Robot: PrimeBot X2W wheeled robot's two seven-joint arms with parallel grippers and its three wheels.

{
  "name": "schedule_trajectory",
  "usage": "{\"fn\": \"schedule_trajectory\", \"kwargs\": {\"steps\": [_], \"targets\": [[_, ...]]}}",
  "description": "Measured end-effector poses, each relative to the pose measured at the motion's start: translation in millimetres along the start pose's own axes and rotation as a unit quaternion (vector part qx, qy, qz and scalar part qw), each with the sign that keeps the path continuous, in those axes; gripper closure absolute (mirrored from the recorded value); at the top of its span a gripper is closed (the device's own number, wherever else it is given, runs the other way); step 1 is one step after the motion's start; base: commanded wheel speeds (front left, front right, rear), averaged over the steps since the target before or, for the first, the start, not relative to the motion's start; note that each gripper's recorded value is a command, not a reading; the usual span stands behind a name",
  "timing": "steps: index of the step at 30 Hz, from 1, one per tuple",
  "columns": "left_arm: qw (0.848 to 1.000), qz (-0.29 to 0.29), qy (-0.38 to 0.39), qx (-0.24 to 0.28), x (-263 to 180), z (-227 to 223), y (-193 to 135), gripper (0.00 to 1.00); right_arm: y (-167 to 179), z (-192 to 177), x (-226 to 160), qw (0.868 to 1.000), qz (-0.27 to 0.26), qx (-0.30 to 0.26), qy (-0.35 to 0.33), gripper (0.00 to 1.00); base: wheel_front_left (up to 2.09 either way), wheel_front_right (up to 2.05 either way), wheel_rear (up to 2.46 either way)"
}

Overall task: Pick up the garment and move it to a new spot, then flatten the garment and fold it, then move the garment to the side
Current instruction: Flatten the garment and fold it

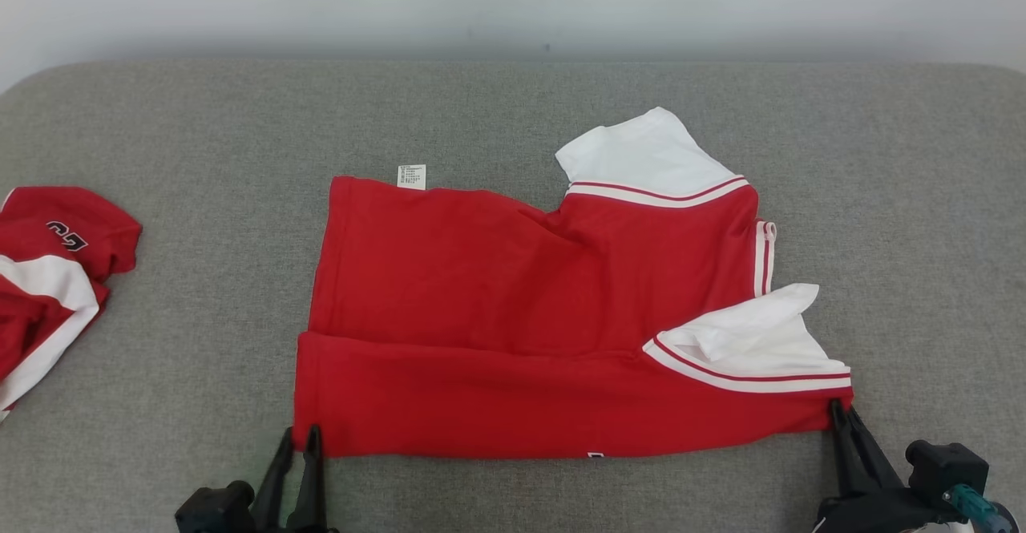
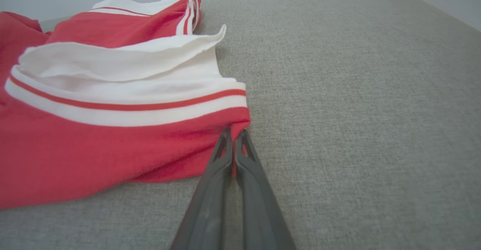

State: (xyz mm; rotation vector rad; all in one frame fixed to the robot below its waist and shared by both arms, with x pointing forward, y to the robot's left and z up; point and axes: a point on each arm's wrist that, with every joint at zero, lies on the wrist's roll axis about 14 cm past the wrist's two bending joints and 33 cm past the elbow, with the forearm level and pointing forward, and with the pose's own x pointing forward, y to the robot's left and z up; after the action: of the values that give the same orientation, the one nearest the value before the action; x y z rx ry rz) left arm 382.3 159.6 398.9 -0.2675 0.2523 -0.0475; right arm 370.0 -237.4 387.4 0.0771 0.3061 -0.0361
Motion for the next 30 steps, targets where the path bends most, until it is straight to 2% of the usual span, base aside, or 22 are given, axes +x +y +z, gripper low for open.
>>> {"fn": "schedule_trajectory", "kwargs": {"steps": [1,2,6,7,8,21,30], "targets": [[1.000,-0.003,0.003,0.000,0.6,-1.7,-1.6,0.77,-0.1,-0.2,0.2,1.000,0.000,0.000,0.000,1.00,0.00,0.00,0.00],[1.000,-0.005,0.005,0.000,1.1,-2.9,-2.9,0.80,-0.1,-0.4,0.6,1.000,0.000,0.000,0.001,1.00,0.00,0.00,0.00],[1.000,-0.006,0.011,-0.001,3.8,-6.3,-3.1,0.76,0.1,-1.6,1.7,1.000,0.000,-0.001,0.003,1.00,0.00,0.00,0.00],[1.000,-0.007,0.015,-0.002,3.9,-8.7,-3.1,0.85,0.0,-1.9,2.0,1.000,0.000,-0.001,0.003,1.00,0.00,0.00,0.00],[1.000,-0.006,0.019,-0.002,3.5,-11.0,-2.7,1.00,0.0,-2.1,2.2,1.000,0.000,-0.001,0.004,1.00,0.00,0.00,0.00],[0.999,0.012,0.041,-0.012,-9.9,-24.8,6.6,1.00,0.4,5.5,-5.8,1.000,-0.004,0.010,-0.011,1.00,0.00,0.00,0.00],[0.998,0.030,0.056,-0.009,-42.6,-38.2,17.2,1.00,3.0,-7.0,-38.6,1.000,-0.007,0.023,-0.006,1.00,0.00,0.00,0.00]]}}
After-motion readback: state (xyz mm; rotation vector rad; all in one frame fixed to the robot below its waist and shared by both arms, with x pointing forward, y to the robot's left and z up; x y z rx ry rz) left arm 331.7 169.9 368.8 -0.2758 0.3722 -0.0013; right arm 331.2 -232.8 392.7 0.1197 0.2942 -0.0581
